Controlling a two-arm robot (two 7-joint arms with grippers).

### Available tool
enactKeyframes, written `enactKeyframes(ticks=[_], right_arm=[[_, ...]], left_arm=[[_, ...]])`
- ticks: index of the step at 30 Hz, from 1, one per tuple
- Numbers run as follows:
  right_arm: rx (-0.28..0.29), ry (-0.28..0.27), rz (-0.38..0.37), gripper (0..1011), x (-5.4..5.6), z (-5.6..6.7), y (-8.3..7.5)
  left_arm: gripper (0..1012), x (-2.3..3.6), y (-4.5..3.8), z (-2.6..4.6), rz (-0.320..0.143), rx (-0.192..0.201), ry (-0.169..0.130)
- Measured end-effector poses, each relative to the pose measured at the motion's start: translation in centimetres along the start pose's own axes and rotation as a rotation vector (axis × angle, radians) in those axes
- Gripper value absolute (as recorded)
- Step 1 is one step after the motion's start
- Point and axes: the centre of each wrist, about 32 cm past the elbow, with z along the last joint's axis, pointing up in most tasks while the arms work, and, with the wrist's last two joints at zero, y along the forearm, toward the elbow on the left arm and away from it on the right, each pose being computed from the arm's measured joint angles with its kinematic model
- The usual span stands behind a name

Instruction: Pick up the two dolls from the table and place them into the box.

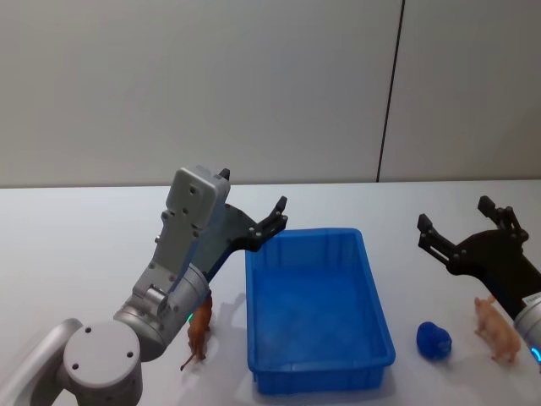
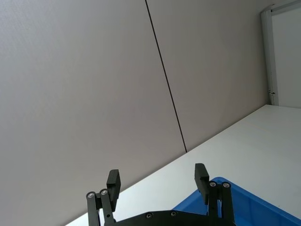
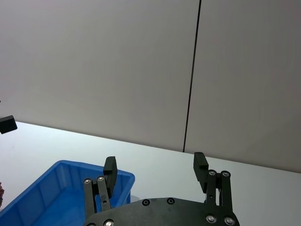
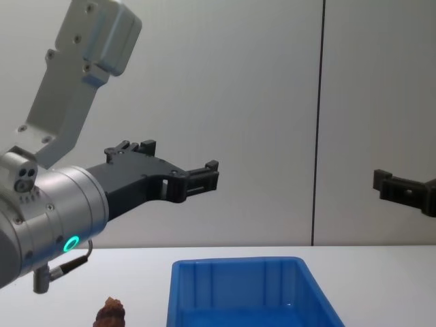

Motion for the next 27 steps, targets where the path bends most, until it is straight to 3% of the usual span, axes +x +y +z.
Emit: enactKeyframes(ticks=[27], right_arm=[[0.000,0.000,0.000,1000,0.00,0.00,0.00]], left_arm=[[1001,0.00,0.00,0.00,0.000,0.000,0.000]])
